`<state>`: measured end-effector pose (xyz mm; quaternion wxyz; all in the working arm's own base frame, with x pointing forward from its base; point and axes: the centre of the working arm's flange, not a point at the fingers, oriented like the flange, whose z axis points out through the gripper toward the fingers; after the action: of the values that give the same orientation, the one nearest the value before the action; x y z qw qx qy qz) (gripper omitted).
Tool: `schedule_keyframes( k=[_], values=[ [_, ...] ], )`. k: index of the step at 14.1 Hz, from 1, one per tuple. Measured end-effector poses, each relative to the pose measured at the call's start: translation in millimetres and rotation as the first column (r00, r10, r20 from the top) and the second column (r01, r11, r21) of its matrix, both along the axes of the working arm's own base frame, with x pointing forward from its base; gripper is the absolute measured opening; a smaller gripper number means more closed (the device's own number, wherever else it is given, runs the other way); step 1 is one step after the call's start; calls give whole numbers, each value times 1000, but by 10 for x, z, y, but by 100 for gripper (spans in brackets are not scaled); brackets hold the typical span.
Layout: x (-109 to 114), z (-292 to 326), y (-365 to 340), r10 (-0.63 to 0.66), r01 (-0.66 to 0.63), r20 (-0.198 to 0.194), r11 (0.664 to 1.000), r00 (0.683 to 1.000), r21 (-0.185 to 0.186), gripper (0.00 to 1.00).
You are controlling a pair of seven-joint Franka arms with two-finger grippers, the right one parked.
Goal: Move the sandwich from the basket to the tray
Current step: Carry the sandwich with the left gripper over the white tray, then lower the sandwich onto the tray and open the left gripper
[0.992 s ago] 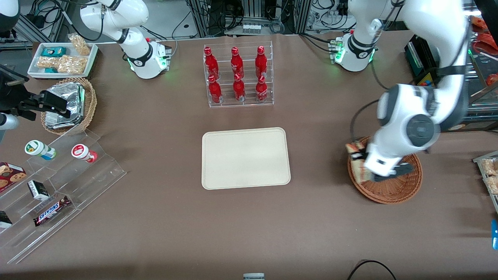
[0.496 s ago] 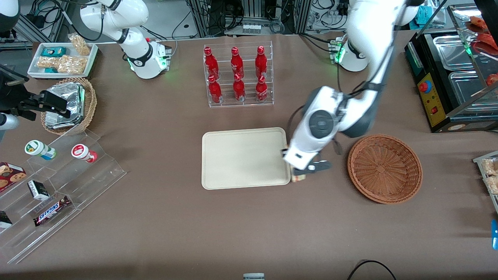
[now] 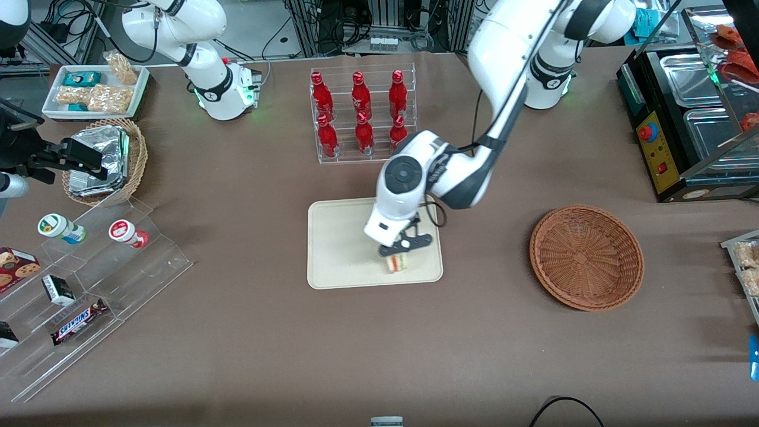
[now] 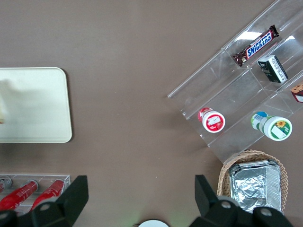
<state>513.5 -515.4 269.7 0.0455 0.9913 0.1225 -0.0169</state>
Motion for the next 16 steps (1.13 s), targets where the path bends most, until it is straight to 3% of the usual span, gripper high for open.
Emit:
schedule_keyframes(
  k=[3, 7, 10, 14, 16],
  values=[
    [-264, -245, -307, -28, 28, 18, 1000, 999, -12, 15],
    [-353, -313, -392, -49, 49, 20, 999, 999, -5, 15],
    [-353, -334, -390, -57, 57, 25, 998, 998, 1, 39],
    [-276, -206, -383, -50, 50, 45, 999, 998, -9, 79],
    [-227, 81, -338, -46, 46, 40, 999, 998, 4, 99]
  ],
)
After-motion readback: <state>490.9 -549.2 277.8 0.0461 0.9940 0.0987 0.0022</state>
